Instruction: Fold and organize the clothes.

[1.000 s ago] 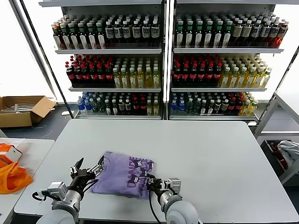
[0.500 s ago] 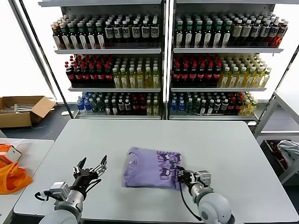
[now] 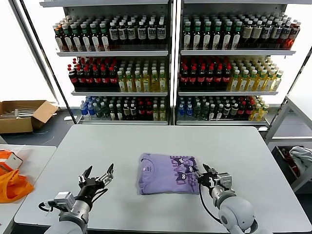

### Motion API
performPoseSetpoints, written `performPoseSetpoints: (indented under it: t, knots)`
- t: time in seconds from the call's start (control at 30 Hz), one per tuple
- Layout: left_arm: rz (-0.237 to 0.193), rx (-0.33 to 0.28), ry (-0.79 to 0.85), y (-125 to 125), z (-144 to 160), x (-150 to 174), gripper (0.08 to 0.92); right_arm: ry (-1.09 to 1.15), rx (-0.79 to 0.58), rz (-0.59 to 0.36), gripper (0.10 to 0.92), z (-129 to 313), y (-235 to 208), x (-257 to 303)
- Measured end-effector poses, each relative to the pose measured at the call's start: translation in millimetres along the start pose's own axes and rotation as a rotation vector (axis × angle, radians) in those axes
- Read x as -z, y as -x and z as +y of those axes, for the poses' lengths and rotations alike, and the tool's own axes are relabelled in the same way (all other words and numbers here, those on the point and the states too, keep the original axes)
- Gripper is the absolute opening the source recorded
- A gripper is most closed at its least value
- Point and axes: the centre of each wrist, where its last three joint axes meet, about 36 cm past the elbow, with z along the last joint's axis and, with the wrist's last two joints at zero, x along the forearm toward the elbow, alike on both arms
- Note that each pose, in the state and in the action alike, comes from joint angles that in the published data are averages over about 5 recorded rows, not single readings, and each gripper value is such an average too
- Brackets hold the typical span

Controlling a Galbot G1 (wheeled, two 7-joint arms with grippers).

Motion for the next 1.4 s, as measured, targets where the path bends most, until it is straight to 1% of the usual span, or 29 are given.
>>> performPoseSetpoints:
  t: [0.13, 0.23, 0.37, 0.73, 0.9, 1.2, 1.4]
  knots:
    - [0.003, -0.006, -0.002, 0.4, -3.5, -2.7, 0.823, -0.009, 0.013, -0.032, 0.676, 18.3, -12.9, 2.2]
    - [0.008, -0.009, -0.003, 0.5, -5.2, -5.8, 0.823, -0.004, 0.017, -0.034, 0.758, 33.4, -20.5, -2.5]
    - [0.012, -0.012, -0.004, 0.9, -6.3, -8.4, 0.823, 0.015, 0.009, -0.020, 0.816, 51.6, -28.8, -12.9]
    - [0.021, -0.027, 0.004, 1.0, -9.8, -12.6, 0.823, 0.050, -0.055, 0.002, 0.823, 74.2, -38.3, -25.4]
    - [0.026, -0.028, 0.005, -0.1, -10.2, -14.6, 0.823, 0.054, -0.066, 0.010, 0.823, 80.8, -37.4, -28.3]
    - [0.027, -0.027, 0.005, -1.2, -11.0, -15.4, 0.823, 0.053, -0.084, 0.052, 0.823, 92.3, -34.1, -41.9]
    - [0.028, -0.031, 0.004, -1.2, -11.6, -16.0, 0.823, 0.052, -0.095, 0.058, 0.823, 94.1, -34.4, -44.2]
